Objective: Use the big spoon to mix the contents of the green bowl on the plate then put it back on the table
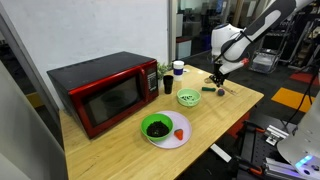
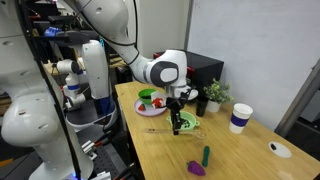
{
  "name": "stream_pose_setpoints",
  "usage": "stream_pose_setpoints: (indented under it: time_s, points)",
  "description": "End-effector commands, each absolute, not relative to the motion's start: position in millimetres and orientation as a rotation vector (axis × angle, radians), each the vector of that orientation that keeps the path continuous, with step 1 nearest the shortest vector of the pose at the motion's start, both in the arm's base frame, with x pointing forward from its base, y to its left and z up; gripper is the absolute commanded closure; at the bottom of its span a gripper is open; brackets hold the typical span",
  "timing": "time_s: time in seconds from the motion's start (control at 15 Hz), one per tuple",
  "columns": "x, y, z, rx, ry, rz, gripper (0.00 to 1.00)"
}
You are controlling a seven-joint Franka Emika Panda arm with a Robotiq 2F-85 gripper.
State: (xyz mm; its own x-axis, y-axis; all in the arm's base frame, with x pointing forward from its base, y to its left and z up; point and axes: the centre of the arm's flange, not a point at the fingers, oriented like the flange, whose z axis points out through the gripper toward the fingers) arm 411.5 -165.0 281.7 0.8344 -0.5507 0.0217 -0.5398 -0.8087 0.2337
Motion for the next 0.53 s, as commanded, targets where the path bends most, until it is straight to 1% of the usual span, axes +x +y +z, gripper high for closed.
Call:
stream_pose_setpoints:
  time_s: [0.0, 0.47]
  points:
    - [412, -162, 276, 2.805, -0.846, -0.028, 0.94]
    - [403, -153, 247, 2.928, -0.940, 0.190, 0.94]
